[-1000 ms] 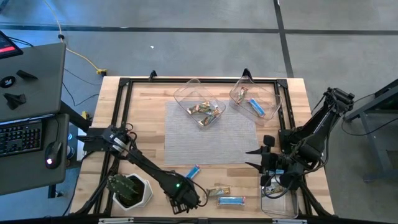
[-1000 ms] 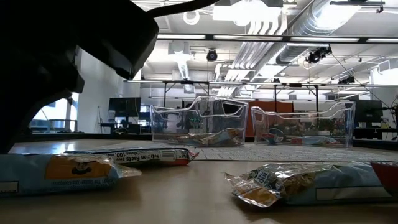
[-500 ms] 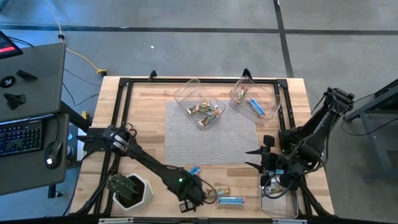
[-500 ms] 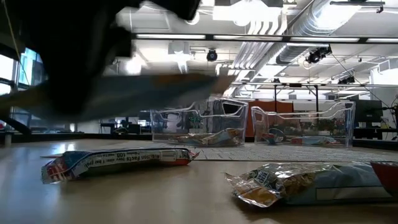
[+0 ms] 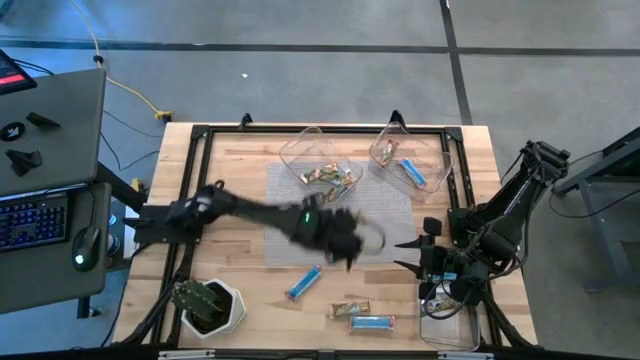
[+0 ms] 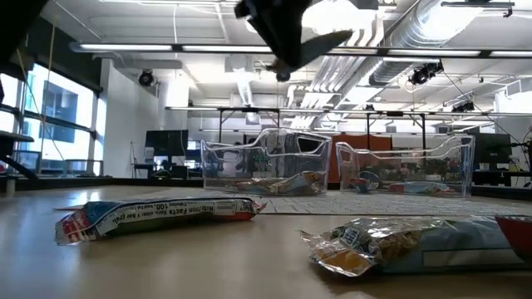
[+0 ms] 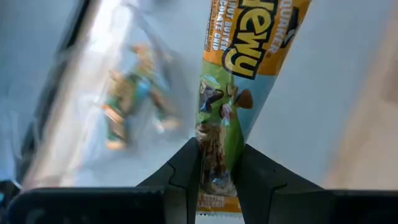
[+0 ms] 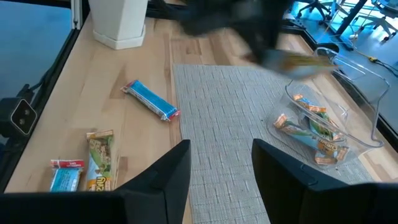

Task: Pick and place Granola Bars by type
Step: Put the yellow granola bar into the top middle transparent bin

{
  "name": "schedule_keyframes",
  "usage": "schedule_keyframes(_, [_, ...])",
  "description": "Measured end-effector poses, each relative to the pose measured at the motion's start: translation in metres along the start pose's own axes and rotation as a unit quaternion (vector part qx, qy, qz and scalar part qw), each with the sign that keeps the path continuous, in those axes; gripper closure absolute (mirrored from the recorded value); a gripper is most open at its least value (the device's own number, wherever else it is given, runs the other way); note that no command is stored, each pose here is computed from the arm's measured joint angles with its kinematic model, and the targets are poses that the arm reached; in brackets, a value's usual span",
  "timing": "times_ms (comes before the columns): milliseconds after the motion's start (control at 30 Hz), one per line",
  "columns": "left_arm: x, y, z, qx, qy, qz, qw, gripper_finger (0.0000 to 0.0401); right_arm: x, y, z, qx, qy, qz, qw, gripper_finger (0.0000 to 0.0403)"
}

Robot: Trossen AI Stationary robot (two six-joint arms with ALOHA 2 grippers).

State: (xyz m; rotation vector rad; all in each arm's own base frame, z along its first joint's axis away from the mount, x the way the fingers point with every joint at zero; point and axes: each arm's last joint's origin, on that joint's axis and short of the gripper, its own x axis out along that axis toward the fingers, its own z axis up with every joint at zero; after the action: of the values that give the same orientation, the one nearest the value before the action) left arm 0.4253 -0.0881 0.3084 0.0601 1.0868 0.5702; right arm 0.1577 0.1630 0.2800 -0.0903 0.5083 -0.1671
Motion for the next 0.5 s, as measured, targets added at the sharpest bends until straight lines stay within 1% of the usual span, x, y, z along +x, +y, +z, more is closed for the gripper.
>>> schedule_keyframes(133, [0.036, 0.054, 0.025, -0.041, 0.033, -0.005, 0.999, 0.0324, 0.000, 0.000, 0.000, 0.000, 0.000, 0.000, 1.000, 0.0249])
schedule_keyframes(233, [0.066, 0.097, 0.035, -0.085, 0.061, 0.016, 0.994, 0.0324, 0.000, 0.000, 0.000, 0.000, 0.000, 0.000, 1.000, 0.0249])
schedule_keyframes(300, [0.086, 0.126, 0.036, -0.105, 0.091, 0.024, 0.990, 0.0324, 0.000, 0.000, 0.000, 0.000, 0.000, 0.000, 1.000, 0.0249])
schedule_keyframes(400, [0.114, 0.164, 0.037, -0.144, 0.112, -0.001, 0.983, 0.0324, 0.000, 0.000, -0.001, -0.003, 0.002, -0.001, 1.000, 0.0249])
schedule_keyframes(500, [0.143, 0.193, 0.029, -0.183, 0.137, -0.016, 0.973, 0.0324, 0.000, 0.000, -0.001, -0.004, 0.002, -0.001, 1.000, 0.0249])
